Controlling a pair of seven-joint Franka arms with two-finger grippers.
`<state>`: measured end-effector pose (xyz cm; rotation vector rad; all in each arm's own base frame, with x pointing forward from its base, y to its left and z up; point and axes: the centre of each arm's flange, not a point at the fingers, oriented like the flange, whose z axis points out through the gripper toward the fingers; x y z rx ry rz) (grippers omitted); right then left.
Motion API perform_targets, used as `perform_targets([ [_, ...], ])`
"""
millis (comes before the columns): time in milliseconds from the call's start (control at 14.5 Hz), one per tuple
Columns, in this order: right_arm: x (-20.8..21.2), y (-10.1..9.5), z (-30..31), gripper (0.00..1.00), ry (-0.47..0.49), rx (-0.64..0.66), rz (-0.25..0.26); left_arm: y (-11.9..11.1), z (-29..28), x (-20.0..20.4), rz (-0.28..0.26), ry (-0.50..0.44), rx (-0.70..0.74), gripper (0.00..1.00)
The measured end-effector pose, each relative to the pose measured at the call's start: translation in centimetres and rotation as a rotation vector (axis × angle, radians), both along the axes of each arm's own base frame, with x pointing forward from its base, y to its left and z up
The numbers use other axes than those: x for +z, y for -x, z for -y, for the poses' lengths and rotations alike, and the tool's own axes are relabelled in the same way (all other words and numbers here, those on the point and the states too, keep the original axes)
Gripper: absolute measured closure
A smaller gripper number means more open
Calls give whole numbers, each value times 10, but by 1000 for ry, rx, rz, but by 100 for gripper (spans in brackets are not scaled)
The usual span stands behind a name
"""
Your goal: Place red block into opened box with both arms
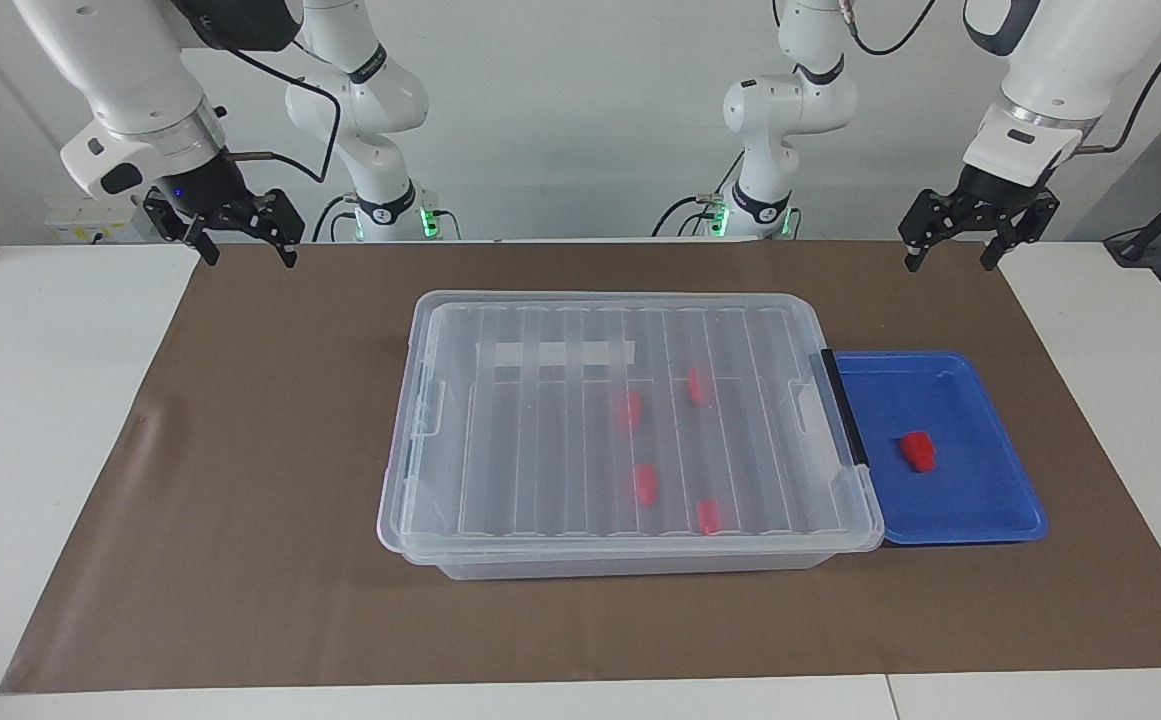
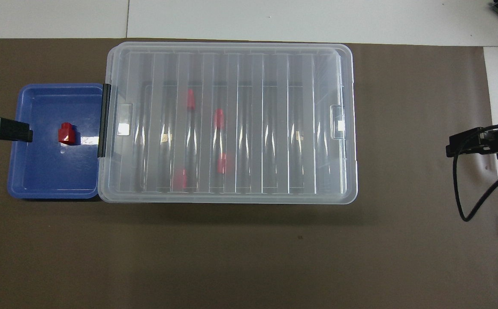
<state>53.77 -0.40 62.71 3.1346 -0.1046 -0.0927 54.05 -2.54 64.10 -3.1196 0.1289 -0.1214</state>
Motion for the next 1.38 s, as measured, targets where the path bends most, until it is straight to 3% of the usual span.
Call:
perform_targets([
  [413,-1,-3,-1,0,0,1,21,0,0,0,0,0,0,0],
  [620,-14,-19,-3,0,0,10,133,0,0,0,0,0,0,0],
  [826,-46,-45,-36,0,-4,66,210,0,0,0,0,0,0,0],
  [1101,-105,-81,-80,0,-63,85,237,-1,0,-1,7,0,0,0],
  [1377,-150,-102,-100,0,-73,100,252,-2,-1,-2,10,1,2,0],
])
